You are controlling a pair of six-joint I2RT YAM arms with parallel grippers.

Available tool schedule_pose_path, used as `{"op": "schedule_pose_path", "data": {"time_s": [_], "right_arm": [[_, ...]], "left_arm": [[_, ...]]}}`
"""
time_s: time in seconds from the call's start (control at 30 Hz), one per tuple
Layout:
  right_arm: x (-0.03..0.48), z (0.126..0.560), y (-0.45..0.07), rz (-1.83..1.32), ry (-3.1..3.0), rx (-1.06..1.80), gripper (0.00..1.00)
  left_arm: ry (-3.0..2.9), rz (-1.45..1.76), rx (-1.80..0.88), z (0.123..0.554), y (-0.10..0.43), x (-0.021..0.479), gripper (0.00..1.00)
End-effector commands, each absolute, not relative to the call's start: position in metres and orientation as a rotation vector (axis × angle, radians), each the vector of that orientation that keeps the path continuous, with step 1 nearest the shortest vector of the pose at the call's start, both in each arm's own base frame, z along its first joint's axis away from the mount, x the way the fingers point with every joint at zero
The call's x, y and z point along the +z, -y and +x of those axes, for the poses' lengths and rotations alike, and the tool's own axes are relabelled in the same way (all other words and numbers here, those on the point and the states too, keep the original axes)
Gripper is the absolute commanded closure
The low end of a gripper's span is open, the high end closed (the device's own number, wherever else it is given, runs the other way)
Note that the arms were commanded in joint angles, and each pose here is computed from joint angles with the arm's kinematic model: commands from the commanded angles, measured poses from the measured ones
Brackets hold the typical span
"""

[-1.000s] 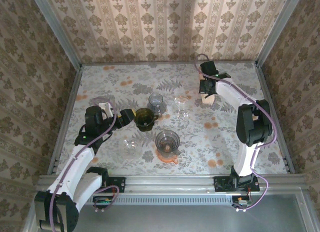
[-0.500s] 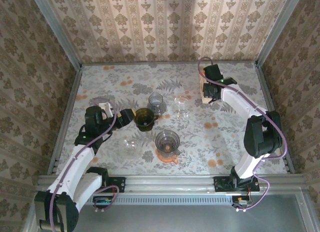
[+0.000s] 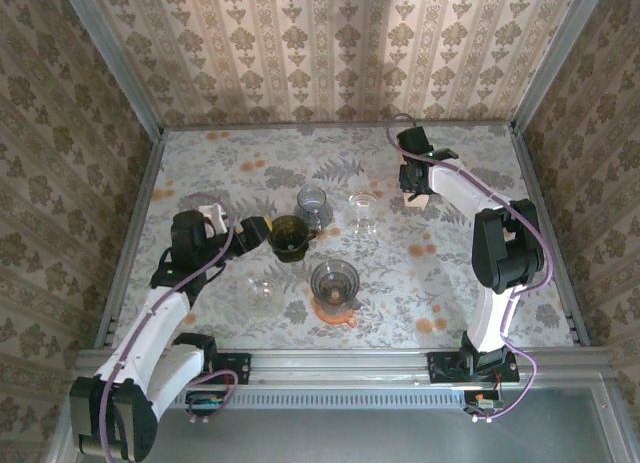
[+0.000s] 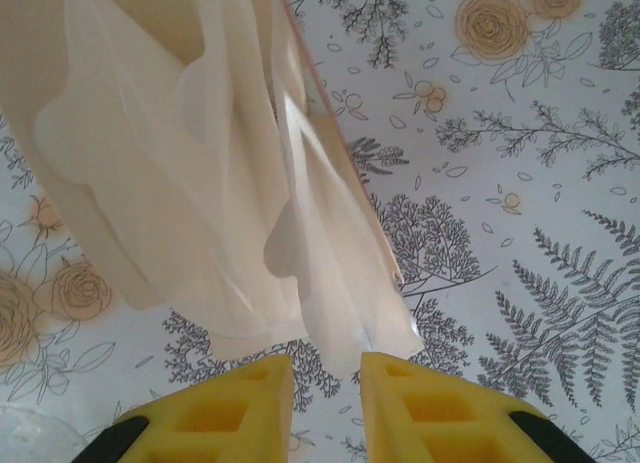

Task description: Place the coffee filter in the dripper

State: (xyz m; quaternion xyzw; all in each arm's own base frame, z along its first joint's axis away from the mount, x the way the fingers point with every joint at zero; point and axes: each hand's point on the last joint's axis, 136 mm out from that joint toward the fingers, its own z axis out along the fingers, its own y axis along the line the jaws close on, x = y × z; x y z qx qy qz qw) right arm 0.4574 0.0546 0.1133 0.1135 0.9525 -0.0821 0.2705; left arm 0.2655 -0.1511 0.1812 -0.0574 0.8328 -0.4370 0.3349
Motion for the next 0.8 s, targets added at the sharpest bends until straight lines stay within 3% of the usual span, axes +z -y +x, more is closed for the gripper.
{"op": "schedule_pose_path", "data": {"time_s": [0.0, 0.37, 0.77], "right_arm": [[0.121, 0.466, -0.048, 0.351, -2.528, -0.270, 0.74], [0.112, 0.478, -0.047, 0.354, -2.541, -0.311, 0.76], [0.120, 0.479, -0.046, 0.330, -2.522, -0.322, 0.98]], "left_arm": [[-2.155, -0.140, -1.159, 0.266, 0.151, 0.183, 0.17], [-2.156, -0.140, -1.159, 0.266, 0.151, 0.183, 0.17], [-2.159, -0.146, -1.157, 0.266, 0.150, 0.181, 0.17]]}}
